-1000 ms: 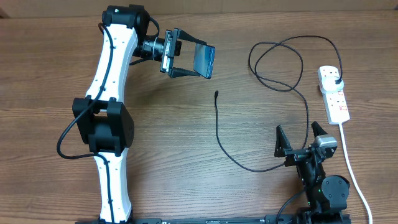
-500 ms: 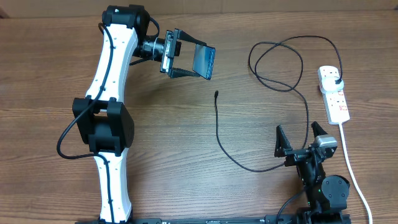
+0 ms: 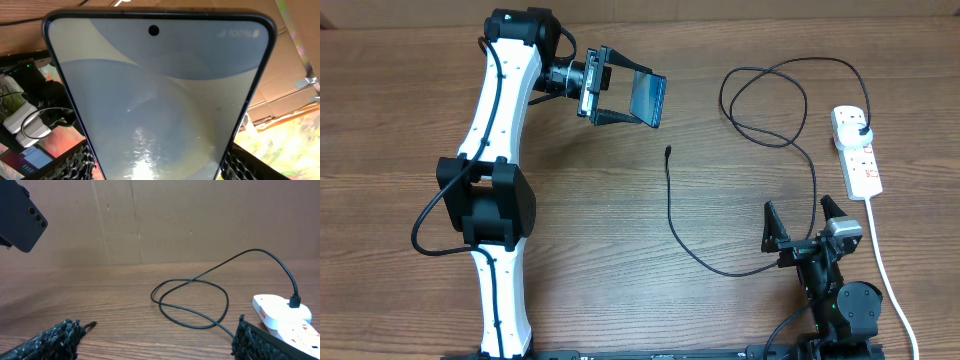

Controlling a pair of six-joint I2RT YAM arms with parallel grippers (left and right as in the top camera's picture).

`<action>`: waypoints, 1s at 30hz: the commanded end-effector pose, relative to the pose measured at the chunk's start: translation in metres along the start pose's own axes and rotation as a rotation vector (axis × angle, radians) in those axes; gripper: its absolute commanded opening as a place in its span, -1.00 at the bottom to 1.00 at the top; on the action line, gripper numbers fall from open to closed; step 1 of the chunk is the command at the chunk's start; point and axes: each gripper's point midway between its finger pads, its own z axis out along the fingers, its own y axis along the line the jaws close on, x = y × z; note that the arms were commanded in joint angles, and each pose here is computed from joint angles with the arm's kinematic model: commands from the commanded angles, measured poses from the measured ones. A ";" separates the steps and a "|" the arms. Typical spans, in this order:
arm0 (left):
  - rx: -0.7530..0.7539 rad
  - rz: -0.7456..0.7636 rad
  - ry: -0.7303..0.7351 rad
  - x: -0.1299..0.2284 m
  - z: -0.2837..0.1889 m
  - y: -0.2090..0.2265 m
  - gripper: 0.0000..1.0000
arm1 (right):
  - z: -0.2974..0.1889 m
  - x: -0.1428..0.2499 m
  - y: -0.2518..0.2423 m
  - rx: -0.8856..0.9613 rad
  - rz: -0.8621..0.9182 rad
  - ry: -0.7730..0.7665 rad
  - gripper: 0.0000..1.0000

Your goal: Plug charger to phone and switch on socket

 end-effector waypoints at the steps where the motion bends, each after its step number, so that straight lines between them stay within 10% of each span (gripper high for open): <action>1: 0.023 0.020 0.029 0.012 0.002 -0.008 -0.74 | 0.000 0.002 -0.002 0.011 0.002 -0.006 1.00; 30: 0.024 0.050 0.024 0.010 0.002 -0.010 -0.74 | 0.000 0.001 -0.002 0.011 0.002 -0.006 1.00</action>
